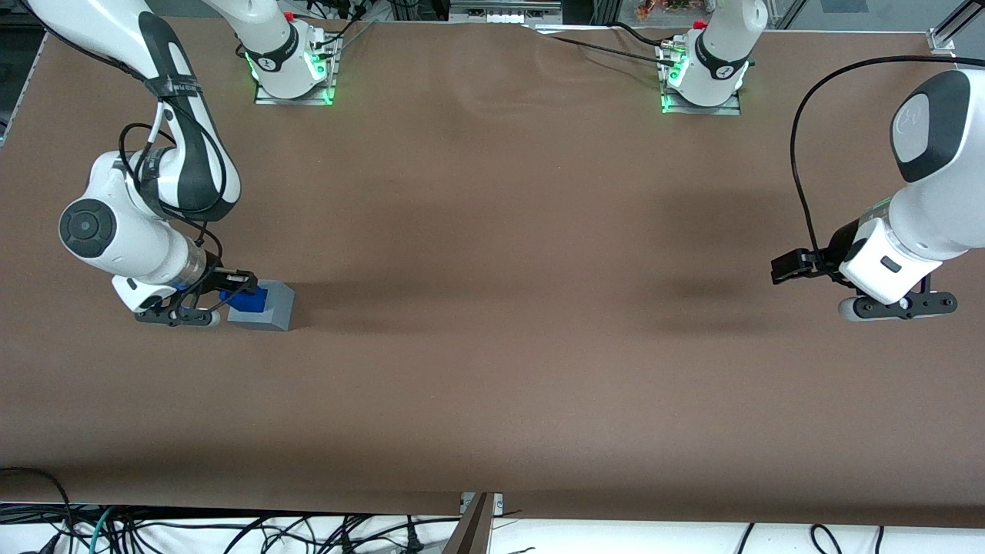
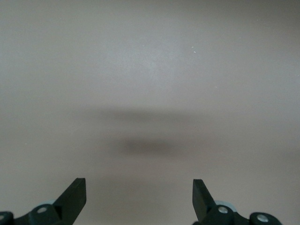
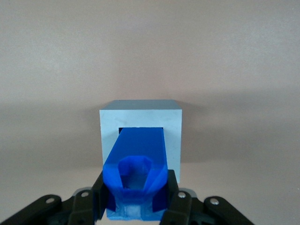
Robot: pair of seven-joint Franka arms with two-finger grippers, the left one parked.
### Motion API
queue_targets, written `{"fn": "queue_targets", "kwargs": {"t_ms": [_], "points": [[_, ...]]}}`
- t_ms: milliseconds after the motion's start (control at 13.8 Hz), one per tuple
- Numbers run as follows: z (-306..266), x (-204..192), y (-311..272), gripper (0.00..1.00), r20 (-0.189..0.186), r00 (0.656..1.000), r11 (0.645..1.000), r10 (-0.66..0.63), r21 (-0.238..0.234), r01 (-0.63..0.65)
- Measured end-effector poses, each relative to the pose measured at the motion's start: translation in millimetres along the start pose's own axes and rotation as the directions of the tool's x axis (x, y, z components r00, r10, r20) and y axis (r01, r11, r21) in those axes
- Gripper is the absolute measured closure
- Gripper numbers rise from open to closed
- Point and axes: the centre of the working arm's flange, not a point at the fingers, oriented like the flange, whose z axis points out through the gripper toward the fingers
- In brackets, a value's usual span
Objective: Insert blue part into gray base with right arm
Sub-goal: 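Lower the blue block into the hole and open the right gripper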
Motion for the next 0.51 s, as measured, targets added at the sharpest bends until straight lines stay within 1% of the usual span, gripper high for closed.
{"fn": "queue_targets", "kwargs": {"t_ms": [217,507], "points": [[7.6,0.0,-1.0,0.5,0.012,1.0,1.0,-0.009,-0.001,0.009],[10.5,0.1,-1.0,0.5,0.017,1.0,1.0,-0.017,-0.002,0.017]]}}
